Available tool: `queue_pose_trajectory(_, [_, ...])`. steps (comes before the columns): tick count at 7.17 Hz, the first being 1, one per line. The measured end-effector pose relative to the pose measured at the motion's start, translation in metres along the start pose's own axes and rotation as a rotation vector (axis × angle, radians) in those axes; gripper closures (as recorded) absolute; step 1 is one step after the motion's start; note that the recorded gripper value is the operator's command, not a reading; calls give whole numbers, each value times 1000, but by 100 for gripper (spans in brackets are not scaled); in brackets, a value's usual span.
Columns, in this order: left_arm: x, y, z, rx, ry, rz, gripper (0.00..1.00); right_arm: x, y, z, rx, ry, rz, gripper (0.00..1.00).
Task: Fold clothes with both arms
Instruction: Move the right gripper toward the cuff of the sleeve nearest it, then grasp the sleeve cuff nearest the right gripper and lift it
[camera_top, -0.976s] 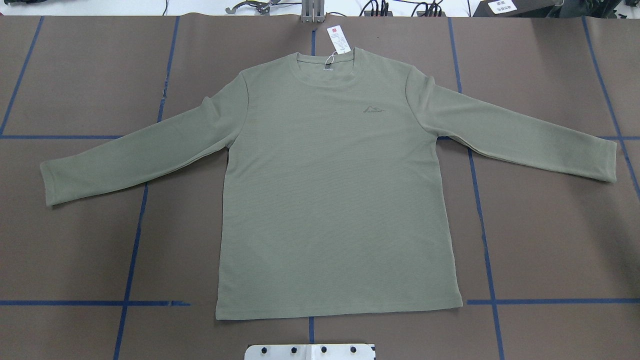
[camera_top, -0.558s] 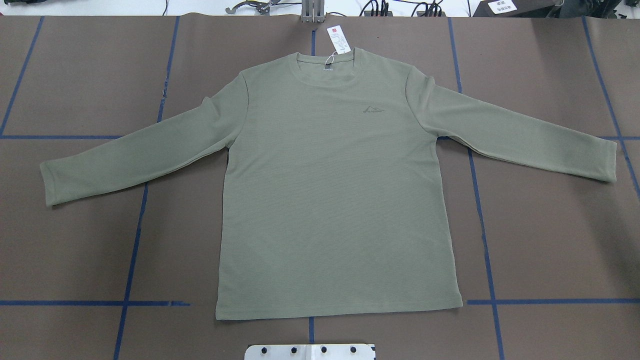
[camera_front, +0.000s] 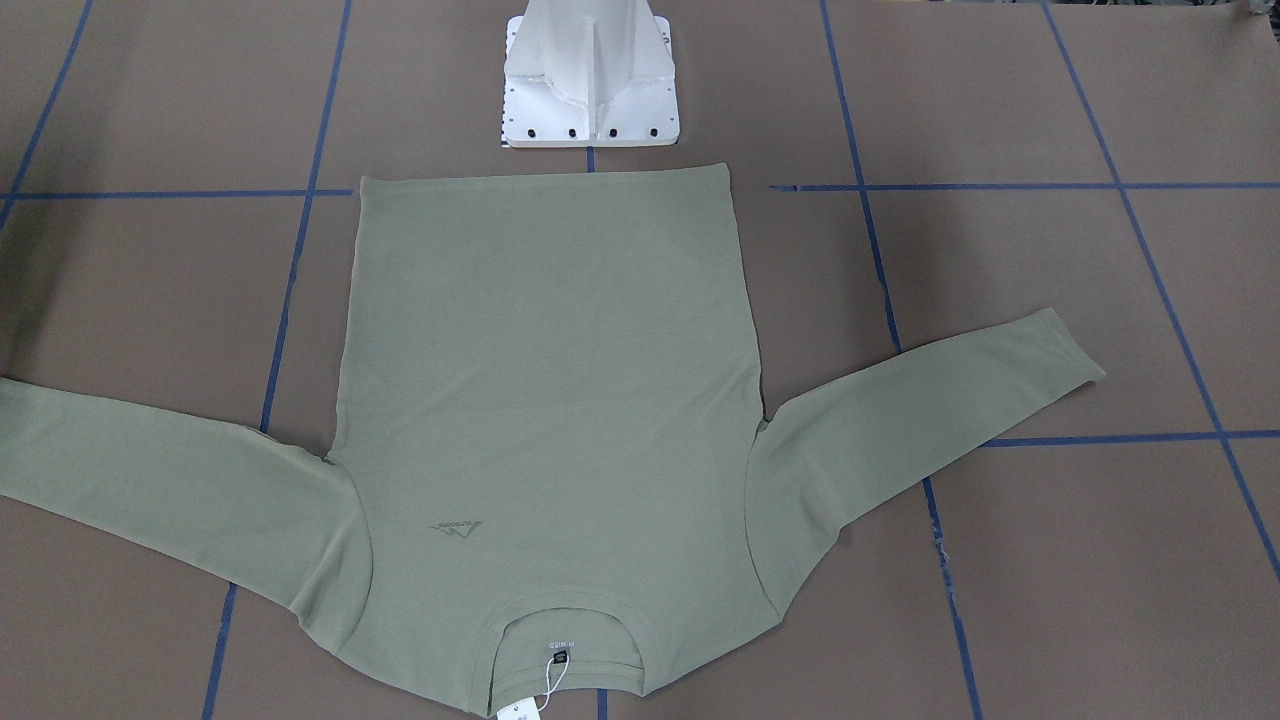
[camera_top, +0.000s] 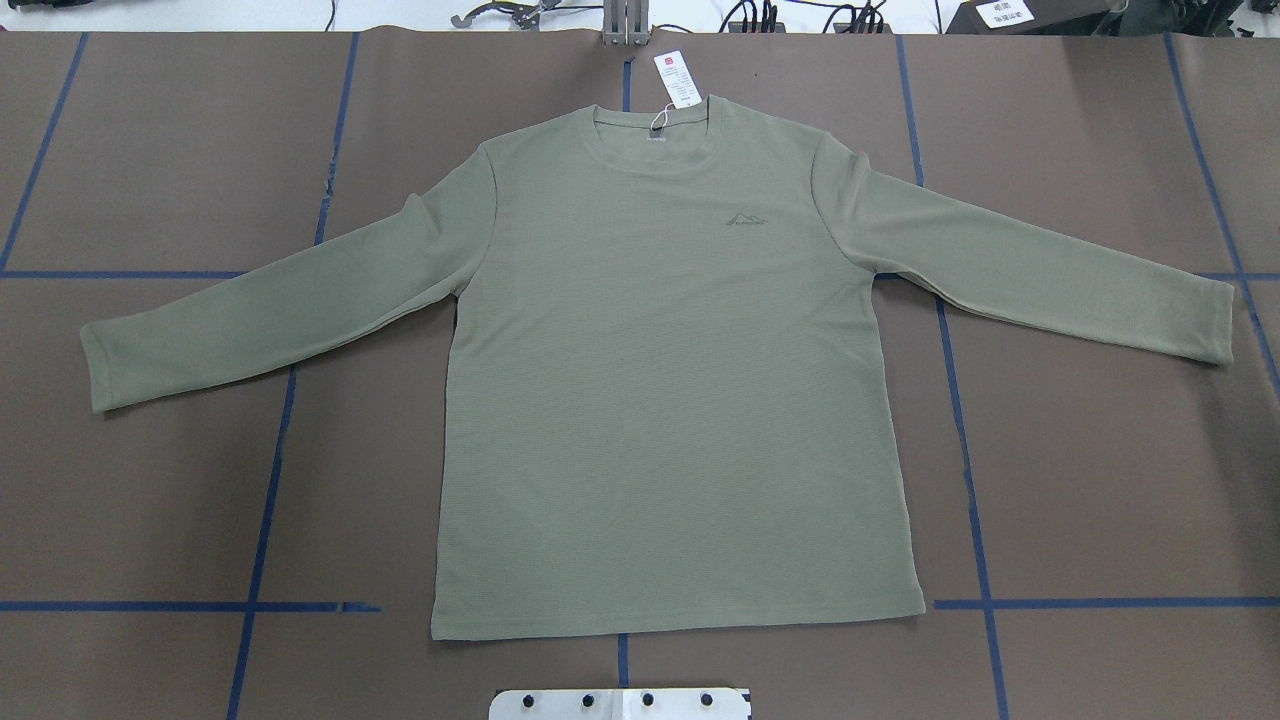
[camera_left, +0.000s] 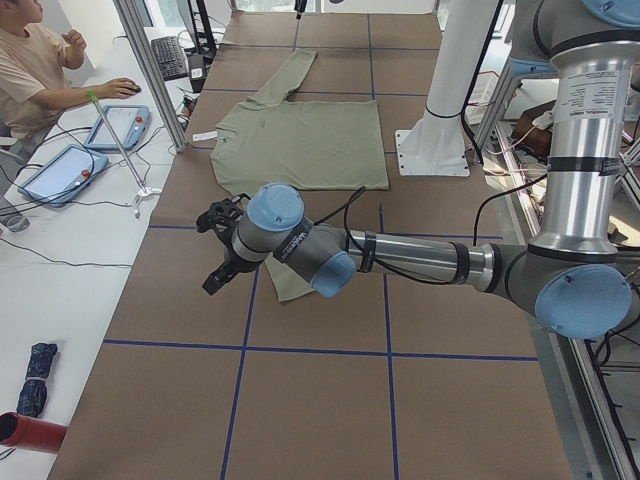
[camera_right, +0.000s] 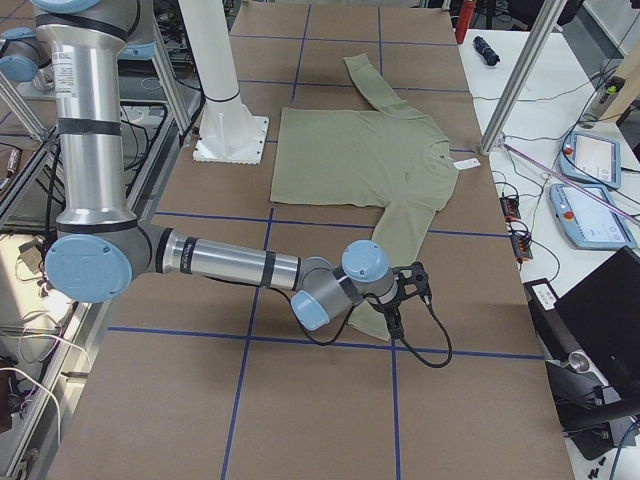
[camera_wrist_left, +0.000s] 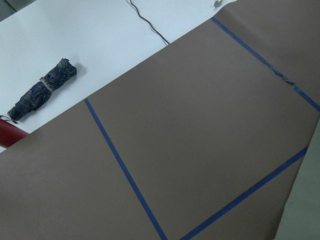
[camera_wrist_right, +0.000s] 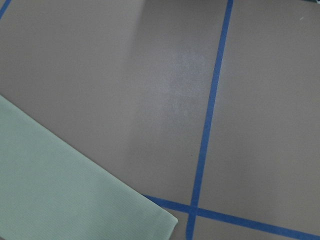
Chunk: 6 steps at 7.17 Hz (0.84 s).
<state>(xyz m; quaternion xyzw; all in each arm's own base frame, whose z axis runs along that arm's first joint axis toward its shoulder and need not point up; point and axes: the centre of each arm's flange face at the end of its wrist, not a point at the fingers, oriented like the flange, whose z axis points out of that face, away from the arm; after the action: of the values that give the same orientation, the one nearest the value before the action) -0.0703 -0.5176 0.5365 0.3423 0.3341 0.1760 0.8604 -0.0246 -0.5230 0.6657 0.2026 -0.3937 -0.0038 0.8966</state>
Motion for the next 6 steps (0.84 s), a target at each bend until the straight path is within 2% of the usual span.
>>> queue_pose_trajectory(1, [0,0,0,3,0,3,0,-10,4,20,-4,6,8,7])
queue_pose_trajectory(3, [0,0,0,5,0,6,0,-12,19,49,-43,22,15,13])
queue_pose_trajectory(6, [0,0,0,4,1,7,0,-2,40,72,-91,44,25,23])
